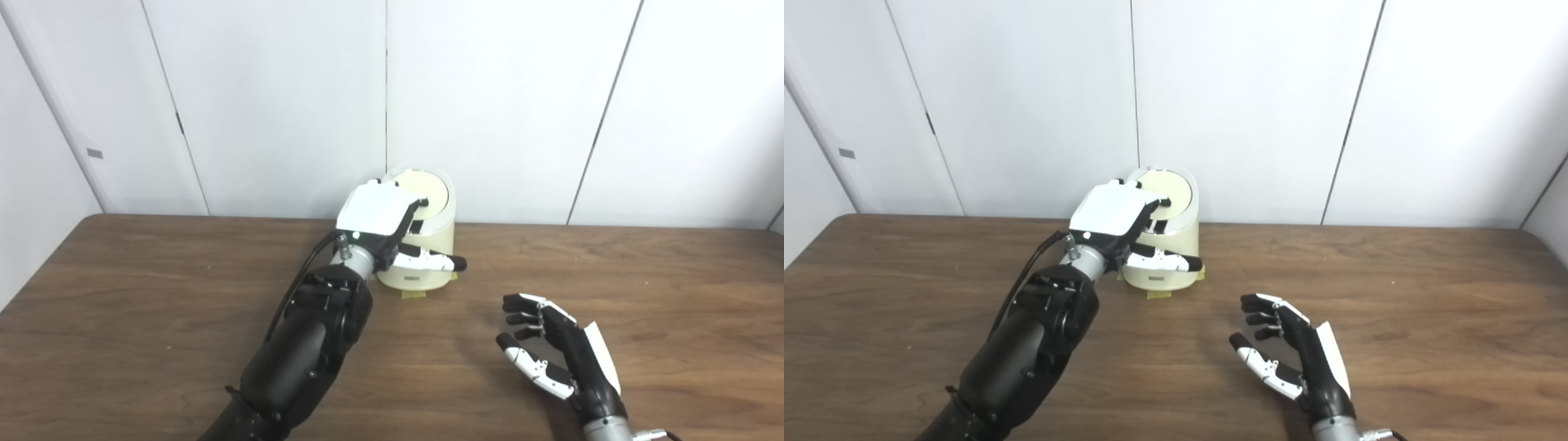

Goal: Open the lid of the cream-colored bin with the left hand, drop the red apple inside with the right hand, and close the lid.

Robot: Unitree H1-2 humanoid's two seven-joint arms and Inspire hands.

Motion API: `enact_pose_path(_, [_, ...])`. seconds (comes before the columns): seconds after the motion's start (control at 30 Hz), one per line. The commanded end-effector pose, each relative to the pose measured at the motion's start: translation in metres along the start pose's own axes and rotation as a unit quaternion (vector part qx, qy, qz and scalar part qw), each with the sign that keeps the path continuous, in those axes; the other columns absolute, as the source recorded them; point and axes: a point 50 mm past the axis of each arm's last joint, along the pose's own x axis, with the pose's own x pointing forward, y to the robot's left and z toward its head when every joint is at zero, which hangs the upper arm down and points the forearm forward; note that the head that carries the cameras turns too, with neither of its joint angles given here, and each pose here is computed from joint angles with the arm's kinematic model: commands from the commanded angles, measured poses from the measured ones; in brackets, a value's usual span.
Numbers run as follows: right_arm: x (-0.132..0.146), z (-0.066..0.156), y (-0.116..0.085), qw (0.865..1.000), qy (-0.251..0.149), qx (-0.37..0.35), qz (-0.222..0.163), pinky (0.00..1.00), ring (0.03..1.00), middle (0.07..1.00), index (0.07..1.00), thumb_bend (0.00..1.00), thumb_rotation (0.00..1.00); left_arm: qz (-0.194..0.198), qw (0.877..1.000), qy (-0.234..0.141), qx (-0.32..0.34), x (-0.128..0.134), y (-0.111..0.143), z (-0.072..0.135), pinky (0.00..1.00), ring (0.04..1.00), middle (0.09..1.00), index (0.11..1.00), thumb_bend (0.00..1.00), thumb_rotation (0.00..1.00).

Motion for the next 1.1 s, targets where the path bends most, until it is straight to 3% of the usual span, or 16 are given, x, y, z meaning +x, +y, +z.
enact_pose_path(0.0, [0.01, 0.013, -0.003, 0.999, -0.034, 0.002, -0.009, 0.58, 0.68, 0.712, 0.707, 0.27, 0.4, 0.023, 1.0, -0.004, -0.013, 0.002, 0.005, -0.001, 1.0, 0.952, 0.87, 0.855, 0.91, 0.88])
enact_pose_path(0.1, [0.01, 0.012, -0.004, 0.999, -0.034, 0.006, -0.011, 0.58, 0.675, 0.71, 0.704, 0.28, 0.41, 0.071, 0.992, -0.039, -0.093, -0.008, 0.008, -0.003, 1.0, 0.916, 0.875, 0.876, 0.73, 0.81])
enact_pose_path(0.2, [0.009, 0.014, -0.005, 0.999, -0.034, -0.006, -0.014, 0.57, 0.67, 0.706, 0.704, 0.3, 0.43, 0.147, 0.973, -0.076, -0.159, -0.022, 0.008, -0.001, 0.8, 0.86, 0.871, 0.893, 0.58, 0.67])
enact_pose_path(0.3, [0.008, 0.015, -0.005, 0.999, -0.033, -0.012, -0.019, 0.57, 0.671, 0.703, 0.703, 0.32, 0.43, 0.218, 0.949, -0.101, -0.204, -0.038, 0.002, 0.003, 0.72, 0.878, 0.909, 0.929, 0.53, 0.62])
enact_pose_path(0.4, [0.006, 0.016, -0.005, 0.999, -0.025, -0.016, -0.021, 0.57, 0.672, 0.706, 0.705, 0.35, 0.46, 0.275, 0.923, -0.11, -0.244, -0.054, -0.002, 0.006, 0.83, 0.961, 0.986, 0.991, 0.47, 0.7])
enact_pose_path(0.53, [0.005, 0.016, -0.005, 0.999, -0.025, -0.016, -0.02, 0.56, 0.665, 0.706, 0.708, 0.36, 0.47, 0.331, 0.889, -0.117, -0.294, -0.079, -0.006, 0.003, 0.89, 0.969, 0.991, 1.0, 0.45, 0.81])
enact_pose_path(0.67, [0.005, 0.016, -0.005, 0.999, -0.023, -0.01, -0.022, 0.53, 0.648, 0.7, 0.704, 0.37, 0.44, 0.365, 0.84, -0.126, -0.382, -0.106, -0.017, -0.007, 0.84, 0.915, 0.949, 0.96, 0.37, 0.8])
enact_pose_path(0.77, [0.005, 0.015, -0.005, 0.999, -0.029, -0.001, -0.022, 0.54, 0.648, 0.696, 0.702, 0.34, 0.42, 0.375, 0.813, -0.112, -0.431, -0.129, -0.032, -0.02, 0.78, 0.846, 0.872, 0.871, 0.28, 0.86])
enact_pose_path(0.83, [0.005, 0.014, -0.005, 0.999, -0.035, -0.001, -0.022, 0.56, 0.657, 0.697, 0.699, 0.3, 0.38, 0.368, 0.798, -0.096, -0.467, -0.144, -0.043, -0.029, 0.74, 0.797, 0.814, 0.832, 0.26, 0.83])
enact_pose_path(1.07, [0.003, 0.016, -0.011, 0.999, -0.036, 0.001, -0.034, 0.58, 0.676, 0.707, 0.7, 0.27, 0.37, 0.319, 0.786, -0.045, -0.527, -0.188, -0.079, -0.059, 0.68, 0.743, 0.752, 0.77, 0.22, 0.61])
